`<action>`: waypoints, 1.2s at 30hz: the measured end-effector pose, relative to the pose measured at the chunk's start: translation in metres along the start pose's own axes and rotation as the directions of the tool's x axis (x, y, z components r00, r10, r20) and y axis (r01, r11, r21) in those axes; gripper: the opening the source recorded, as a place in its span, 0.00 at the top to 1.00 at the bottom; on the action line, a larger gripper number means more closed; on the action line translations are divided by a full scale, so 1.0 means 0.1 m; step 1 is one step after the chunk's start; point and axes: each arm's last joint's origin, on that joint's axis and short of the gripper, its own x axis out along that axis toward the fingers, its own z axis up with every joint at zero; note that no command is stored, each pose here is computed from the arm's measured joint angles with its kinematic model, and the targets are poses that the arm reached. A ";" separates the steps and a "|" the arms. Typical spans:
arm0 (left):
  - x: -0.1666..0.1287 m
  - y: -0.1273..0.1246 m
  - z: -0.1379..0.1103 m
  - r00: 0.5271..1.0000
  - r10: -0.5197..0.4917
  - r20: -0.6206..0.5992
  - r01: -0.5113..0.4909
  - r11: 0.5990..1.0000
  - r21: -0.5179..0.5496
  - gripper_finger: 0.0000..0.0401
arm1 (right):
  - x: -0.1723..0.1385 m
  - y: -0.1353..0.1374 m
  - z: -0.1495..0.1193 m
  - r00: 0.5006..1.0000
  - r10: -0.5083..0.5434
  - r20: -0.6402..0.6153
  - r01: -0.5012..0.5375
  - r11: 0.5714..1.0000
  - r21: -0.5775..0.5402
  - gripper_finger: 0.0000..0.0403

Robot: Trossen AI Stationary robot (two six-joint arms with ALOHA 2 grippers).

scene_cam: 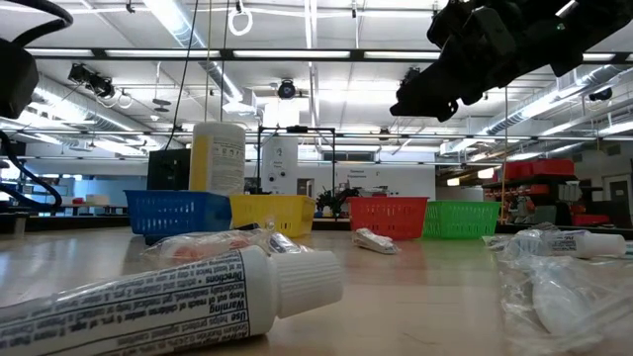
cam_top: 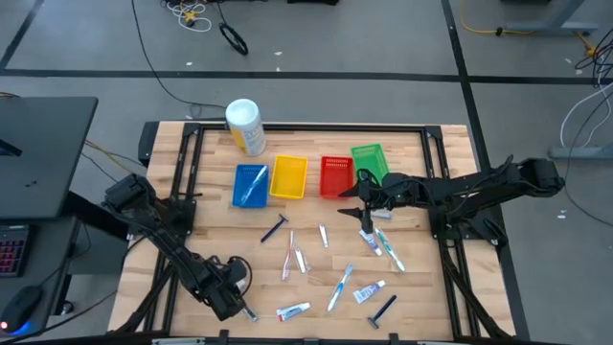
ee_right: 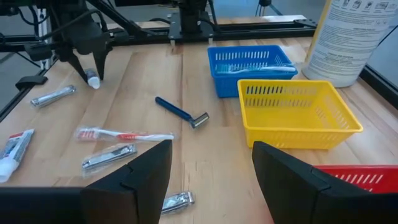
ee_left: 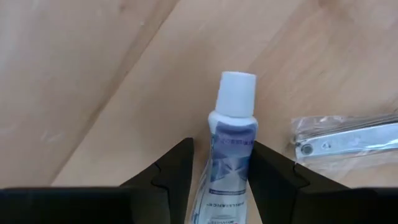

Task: Pick & Place Travel size toiletries
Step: Put the white toothpaste into the yellow bin

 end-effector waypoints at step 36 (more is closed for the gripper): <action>-0.64 0.71 1.61 0.884 0.109 0.455 -0.212 0.960 0.183 0.84 | 0.00 0.00 -0.02 1.000 0.000 -0.016 0.000 1.000 -0.001 0.42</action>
